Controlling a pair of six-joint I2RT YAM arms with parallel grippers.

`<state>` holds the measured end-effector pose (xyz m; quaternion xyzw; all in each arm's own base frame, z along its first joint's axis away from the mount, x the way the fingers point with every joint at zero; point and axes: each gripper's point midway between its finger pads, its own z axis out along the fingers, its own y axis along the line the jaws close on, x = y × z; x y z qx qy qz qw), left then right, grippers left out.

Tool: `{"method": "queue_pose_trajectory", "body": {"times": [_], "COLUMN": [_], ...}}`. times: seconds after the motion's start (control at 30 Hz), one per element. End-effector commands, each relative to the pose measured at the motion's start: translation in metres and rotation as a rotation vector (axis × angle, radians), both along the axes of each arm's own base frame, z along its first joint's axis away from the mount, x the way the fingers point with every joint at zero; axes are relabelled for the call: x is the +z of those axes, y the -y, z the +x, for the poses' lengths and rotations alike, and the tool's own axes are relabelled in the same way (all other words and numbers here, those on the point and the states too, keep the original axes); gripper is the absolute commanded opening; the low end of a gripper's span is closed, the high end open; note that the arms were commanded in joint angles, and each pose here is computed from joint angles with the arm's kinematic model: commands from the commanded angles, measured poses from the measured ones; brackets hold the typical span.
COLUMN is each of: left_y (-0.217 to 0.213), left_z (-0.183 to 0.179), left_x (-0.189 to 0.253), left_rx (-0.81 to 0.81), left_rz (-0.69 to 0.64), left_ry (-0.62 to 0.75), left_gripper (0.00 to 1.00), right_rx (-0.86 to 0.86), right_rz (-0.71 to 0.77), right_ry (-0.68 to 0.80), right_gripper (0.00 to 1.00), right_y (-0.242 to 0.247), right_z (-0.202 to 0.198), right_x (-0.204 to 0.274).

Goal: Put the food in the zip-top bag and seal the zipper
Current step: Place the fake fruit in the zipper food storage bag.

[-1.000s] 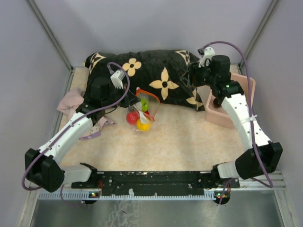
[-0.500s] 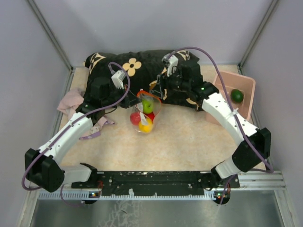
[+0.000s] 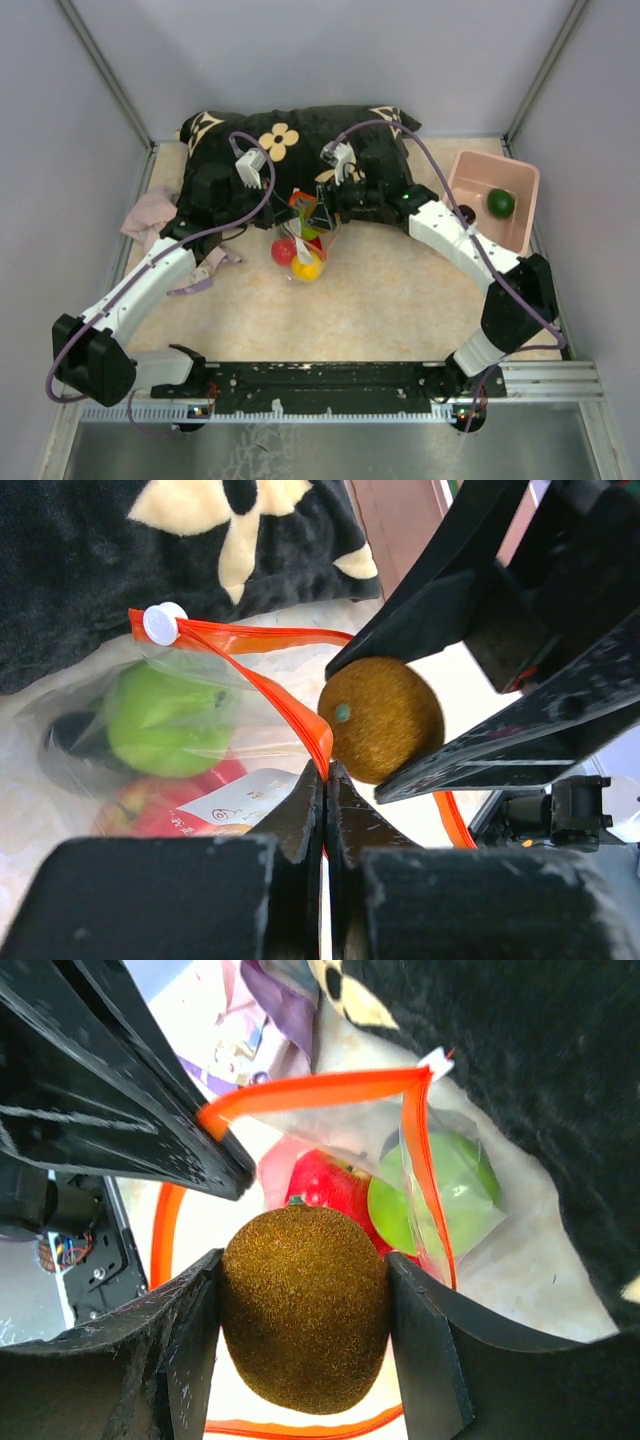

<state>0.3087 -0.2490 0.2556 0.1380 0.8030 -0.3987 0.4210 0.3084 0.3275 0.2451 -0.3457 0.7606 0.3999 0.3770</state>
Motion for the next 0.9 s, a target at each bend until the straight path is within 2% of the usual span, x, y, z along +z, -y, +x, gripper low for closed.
{"method": "queue_pose_trajectory", "body": {"times": [0.0,0.17,0.37,0.47,0.87], "left_y": [0.0,0.0,0.001,0.0,-0.002], "left_z": [-0.002,-0.002,-0.002,-0.002,-0.001], "left_x": [0.012,0.011,0.01,0.008,0.001], "left_rx": [-0.009,-0.006,-0.01,-0.005,0.008], "left_rz": [-0.01,-0.009,-0.012,-0.009,-0.002], "left_ry": [0.045,0.041,0.034,0.033,0.025], "left_gripper": [0.0,0.0,0.0,0.0,0.0], "right_rx": [0.044,0.054,0.043,0.031,-0.023], "right_rz": [0.007,-0.034,-0.044,-0.048,-0.04], "right_ry": [0.022,-0.005,0.009,0.02,0.089], "right_gripper": [0.44,0.47,0.64,0.69,0.75], "right_y": [-0.007,-0.009,-0.014,-0.014,-0.008], "right_z": [-0.002,-0.003,0.003,0.006,0.013], "right_x": [-0.013,-0.033,-0.033,-0.03,0.006]}}
